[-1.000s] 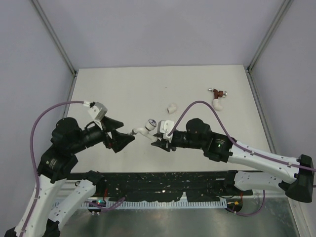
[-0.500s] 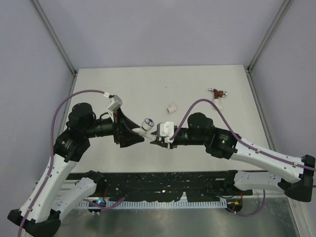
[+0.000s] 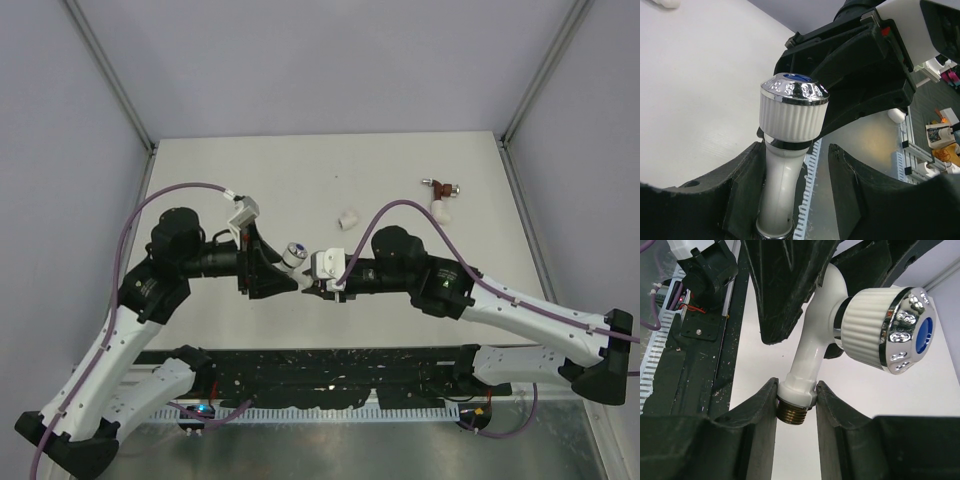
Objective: Install the water faucets
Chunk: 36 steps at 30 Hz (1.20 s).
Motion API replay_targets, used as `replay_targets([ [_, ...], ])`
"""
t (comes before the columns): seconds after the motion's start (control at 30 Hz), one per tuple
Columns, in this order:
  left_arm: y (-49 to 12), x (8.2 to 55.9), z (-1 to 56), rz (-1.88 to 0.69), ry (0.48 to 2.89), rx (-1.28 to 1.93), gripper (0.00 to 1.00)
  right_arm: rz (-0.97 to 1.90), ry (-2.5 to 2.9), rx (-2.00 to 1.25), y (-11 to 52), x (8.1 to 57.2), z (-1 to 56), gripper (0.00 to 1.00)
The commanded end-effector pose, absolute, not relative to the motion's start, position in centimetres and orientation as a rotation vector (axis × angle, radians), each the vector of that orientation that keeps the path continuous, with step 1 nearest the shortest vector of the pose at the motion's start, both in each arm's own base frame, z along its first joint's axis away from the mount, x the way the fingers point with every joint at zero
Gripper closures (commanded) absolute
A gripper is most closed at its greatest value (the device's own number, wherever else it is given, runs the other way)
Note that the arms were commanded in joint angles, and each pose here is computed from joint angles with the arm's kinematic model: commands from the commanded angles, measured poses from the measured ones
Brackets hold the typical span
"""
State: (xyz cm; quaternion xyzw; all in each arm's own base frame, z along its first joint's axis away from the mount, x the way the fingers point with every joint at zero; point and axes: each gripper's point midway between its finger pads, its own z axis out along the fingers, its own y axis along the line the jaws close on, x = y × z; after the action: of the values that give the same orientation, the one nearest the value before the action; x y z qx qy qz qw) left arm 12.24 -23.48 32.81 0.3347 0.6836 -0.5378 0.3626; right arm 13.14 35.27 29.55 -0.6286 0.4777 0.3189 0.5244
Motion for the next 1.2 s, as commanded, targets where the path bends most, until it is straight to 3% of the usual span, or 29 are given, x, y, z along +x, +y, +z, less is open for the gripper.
replay_targets([
  [0.0,-23.8,12.3,33.1,-1.375,1.716,0.891,0.45,0.766,1.051,-1.447,35.9,13.3,33.3,0.95],
  [0.2,-24.0,12.3,33.0,-1.372,1.714,0.904,0.49,0.766,1.052,-1.444,36.1,13.4,33.2,0.95],
  [0.43,-23.9,12.3,32.6,-1.355,1.712,0.902,0.61,0.745,1.061,-1.427,36.0,13.9,33.2,0.95],
  [0.53,-23.7,12.2,32.9,-1.345,1.693,0.905,0.73,0.740,1.063,-1.420,36.0,14.0,33.2,0.95],
  [0.67,-23.6,12.5,33.2,-1.308,1.673,0.891,0.99,0.730,1.077,-1.393,36.0,14.4,33.1,0.95],
  [0.77,-23.2,13.3,33.3,-1.245,1.663,0.859,1.00,0.699,1.111,-1.337,35.6,15.3,33.2,0.93],
  [0.87,-22.3,14.7,33.4,-1.136,1.664,0.788,1.00,0.684,1.169,-1.272,35.2,16.4,32.9,0.53],
  [0.9,-21.8,15.5,33.4,-1.084,1.672,0.752,1.00,0.678,1.194,-1.250,34.9,17.0,32.8,0.49],
  [0.97,-20.7,17.2,33.2,-0.982,1.700,0.664,1.00,0.669,1.262,-1.183,34.2,18.6,32.4,0.26],
  [1.1,-18.2,19.9,33.0,-0.833,1.728,0.516,1.00,0.673,1.440,-0.991,32.4,22.6,31.2,0.22],
  [1.17,-17.2,20.9,32.7,-0.774,1.731,0.466,1.00,0.653,1.546,-0.865,31.0,25.3,30.3,0.13],
])
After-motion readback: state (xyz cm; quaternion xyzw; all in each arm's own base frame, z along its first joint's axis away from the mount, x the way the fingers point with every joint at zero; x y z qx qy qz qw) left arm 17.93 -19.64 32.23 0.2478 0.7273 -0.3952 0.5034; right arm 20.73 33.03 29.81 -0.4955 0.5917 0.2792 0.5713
